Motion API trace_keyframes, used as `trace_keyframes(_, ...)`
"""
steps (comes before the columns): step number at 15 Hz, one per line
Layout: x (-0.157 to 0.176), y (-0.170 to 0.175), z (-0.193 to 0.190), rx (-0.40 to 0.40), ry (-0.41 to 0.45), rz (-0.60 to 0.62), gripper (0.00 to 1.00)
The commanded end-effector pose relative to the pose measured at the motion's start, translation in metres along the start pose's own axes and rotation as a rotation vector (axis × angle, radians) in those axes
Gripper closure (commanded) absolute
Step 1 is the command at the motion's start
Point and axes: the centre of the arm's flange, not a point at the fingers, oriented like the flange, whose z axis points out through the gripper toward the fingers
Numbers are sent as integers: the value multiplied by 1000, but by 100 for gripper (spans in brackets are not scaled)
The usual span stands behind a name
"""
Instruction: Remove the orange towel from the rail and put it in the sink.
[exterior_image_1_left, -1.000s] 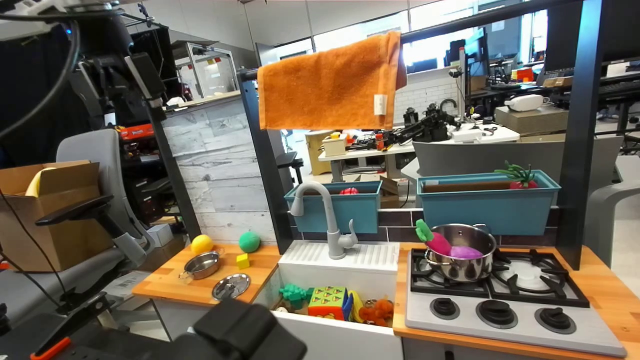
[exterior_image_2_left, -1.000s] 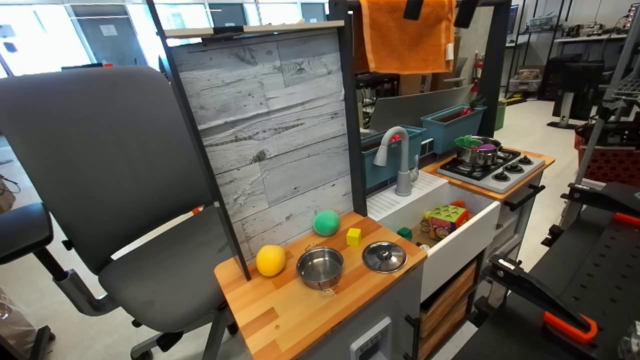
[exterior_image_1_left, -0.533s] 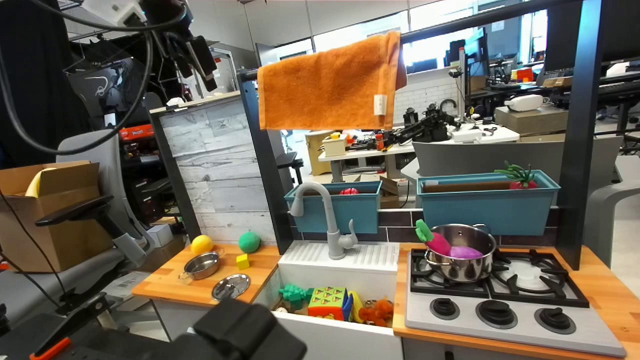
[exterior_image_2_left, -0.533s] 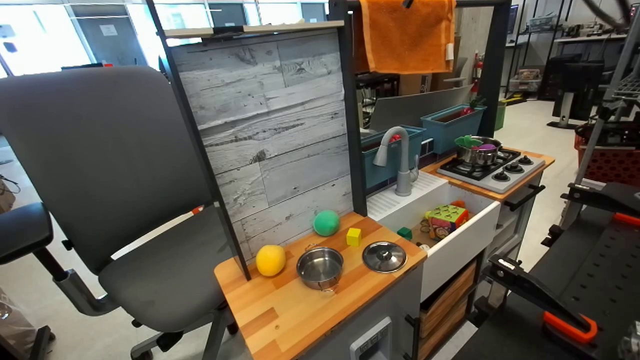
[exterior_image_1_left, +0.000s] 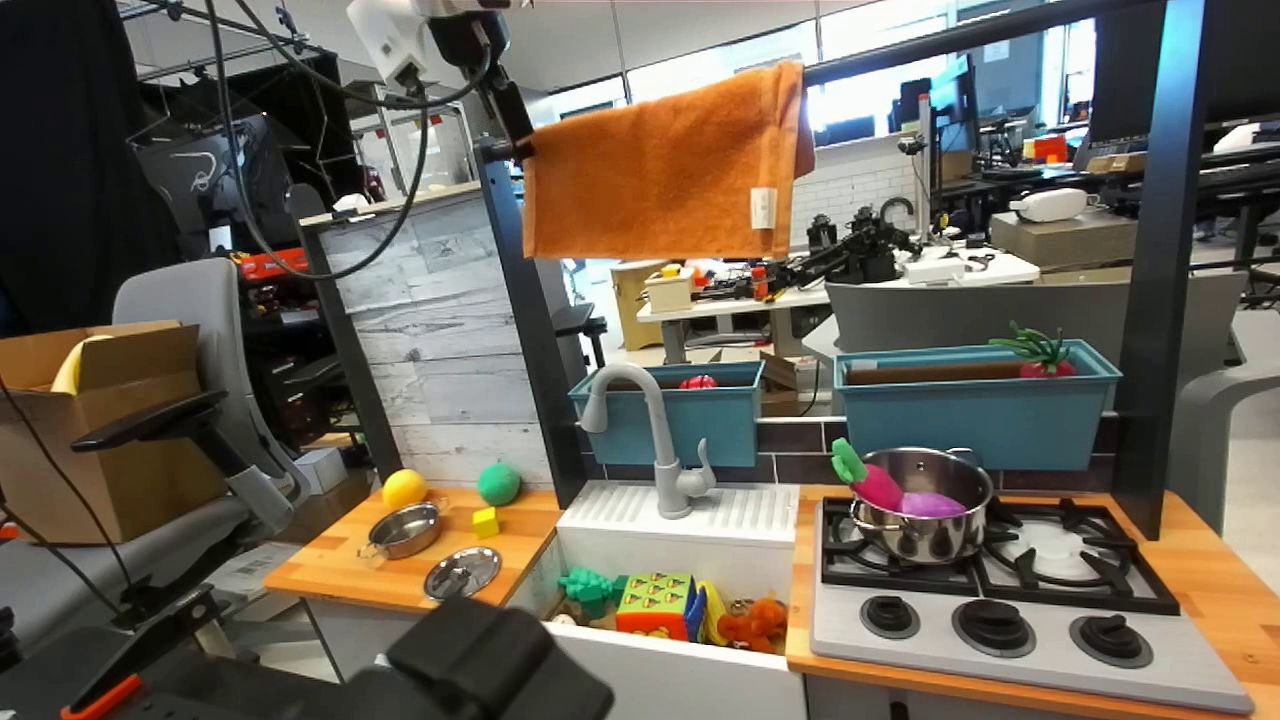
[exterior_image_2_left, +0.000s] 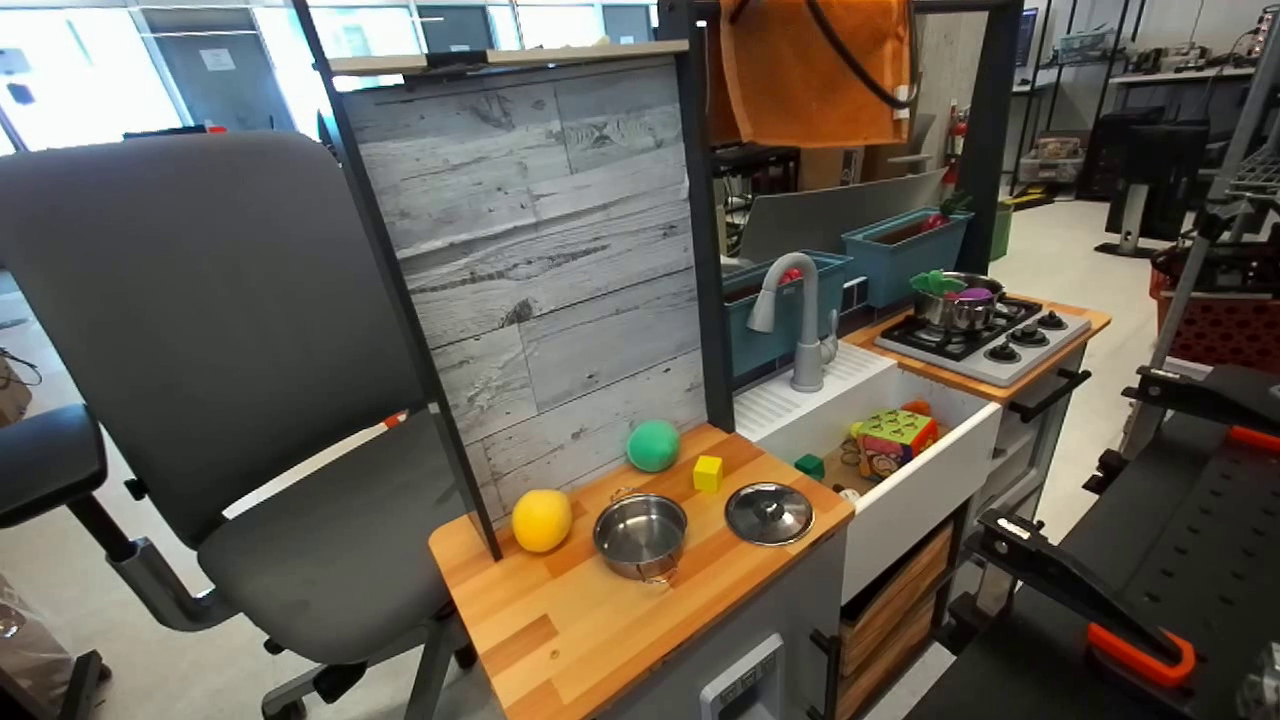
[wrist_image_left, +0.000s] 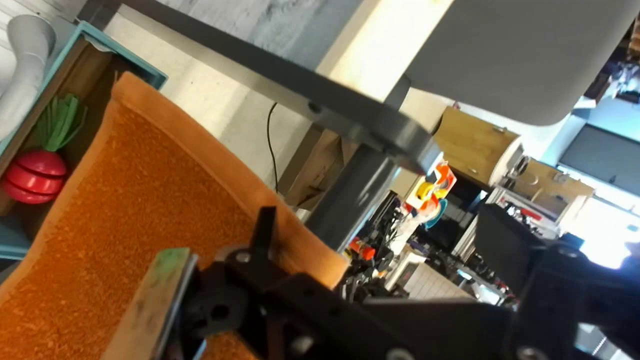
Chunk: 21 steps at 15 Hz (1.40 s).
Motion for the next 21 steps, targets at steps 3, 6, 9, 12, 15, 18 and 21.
trace_keyframes(3,43,17,13,-10,30,211,0)
trace_keyframes(6,44,33,0,-4,35,249,0)
trace_keyframes(9,43,38,-4,-9,35,255,0)
trace_keyframes(12,34,43,-3,-11,3,257,0)
trace_keyframes(15,24,48,-1,7,-2,304,0)
trace_keyframes(18,23,53,-5,59,38,386,0)
trace_keyframes(21,28,61,-16,112,81,480,0)
